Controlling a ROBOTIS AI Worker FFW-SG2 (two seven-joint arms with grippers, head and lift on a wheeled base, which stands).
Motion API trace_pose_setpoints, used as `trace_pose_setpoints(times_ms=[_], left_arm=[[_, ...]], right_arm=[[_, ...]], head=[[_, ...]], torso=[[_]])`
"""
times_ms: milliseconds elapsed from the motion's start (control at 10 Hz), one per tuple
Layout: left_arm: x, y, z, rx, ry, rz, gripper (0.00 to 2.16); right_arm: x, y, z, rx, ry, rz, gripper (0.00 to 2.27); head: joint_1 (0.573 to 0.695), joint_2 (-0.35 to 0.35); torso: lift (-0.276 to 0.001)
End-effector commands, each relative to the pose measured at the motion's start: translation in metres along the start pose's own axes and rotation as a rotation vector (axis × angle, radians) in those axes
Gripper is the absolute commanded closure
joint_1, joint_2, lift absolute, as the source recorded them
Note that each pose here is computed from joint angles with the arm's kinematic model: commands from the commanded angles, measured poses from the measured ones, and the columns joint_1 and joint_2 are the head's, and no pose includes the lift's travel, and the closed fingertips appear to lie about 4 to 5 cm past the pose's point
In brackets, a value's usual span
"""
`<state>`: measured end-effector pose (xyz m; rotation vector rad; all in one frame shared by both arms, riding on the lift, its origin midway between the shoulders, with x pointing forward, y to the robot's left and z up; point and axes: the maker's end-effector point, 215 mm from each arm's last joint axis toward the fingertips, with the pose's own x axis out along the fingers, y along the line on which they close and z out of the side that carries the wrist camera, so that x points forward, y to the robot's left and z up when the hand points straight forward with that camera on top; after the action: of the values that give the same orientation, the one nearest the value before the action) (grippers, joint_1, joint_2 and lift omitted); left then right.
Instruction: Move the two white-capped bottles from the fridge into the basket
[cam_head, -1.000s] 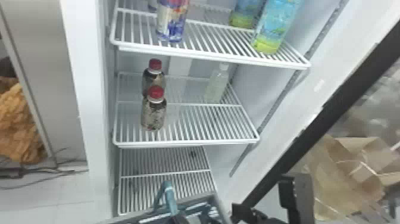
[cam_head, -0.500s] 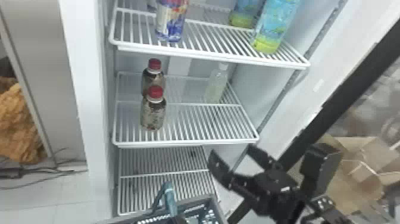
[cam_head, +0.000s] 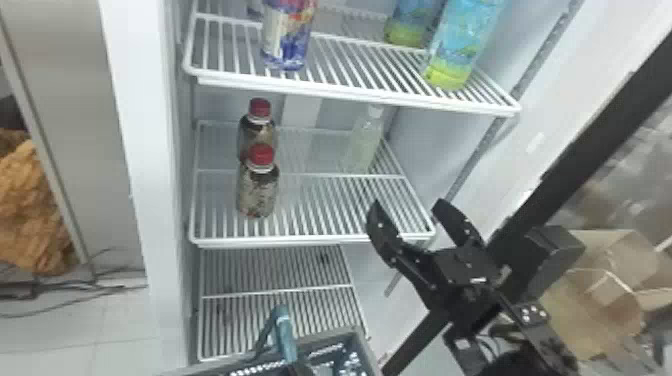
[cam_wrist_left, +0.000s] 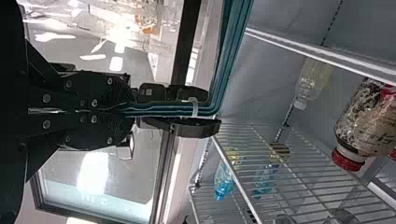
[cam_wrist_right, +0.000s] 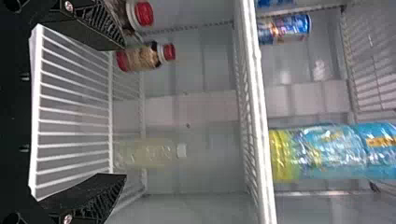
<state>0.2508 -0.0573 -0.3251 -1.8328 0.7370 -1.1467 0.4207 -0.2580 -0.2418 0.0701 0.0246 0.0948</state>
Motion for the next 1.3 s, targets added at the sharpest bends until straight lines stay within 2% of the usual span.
trace_pose_setpoints(times_ms=[0,600,800,1200], left_arm=[[0.001,0.0,0.0,0.0,0.003,-0.001,1.12],[0.001,0.0,-0.002,-0.002,0.007,0.0,1.12],[0.002,0.0,-0.002,-0.001,0.01,0.001,1.12],[0.002,0.002,-0.004,-0.006,0.015,0.006,1.12]], right_arm=[[0.01,-0.007,-0.003,0.002,-0.042,-0.029,0.06],[0.053,-0.035,-0.035,-0.02,-0.057,-0.067,0.05],[0.075,-0.045,-0.052,-0.019,-0.034,-0.053,0.05],[0.116,-0.069,-0.069,-0.041,-0.038,-0.075,0.05]], head=[[0.695,-0.35],[0.695,-0.35],[0.695,-0.35],[0.695,-0.35]], torso=[[-0.26],[-0.26],[-0.26],[-0.26]])
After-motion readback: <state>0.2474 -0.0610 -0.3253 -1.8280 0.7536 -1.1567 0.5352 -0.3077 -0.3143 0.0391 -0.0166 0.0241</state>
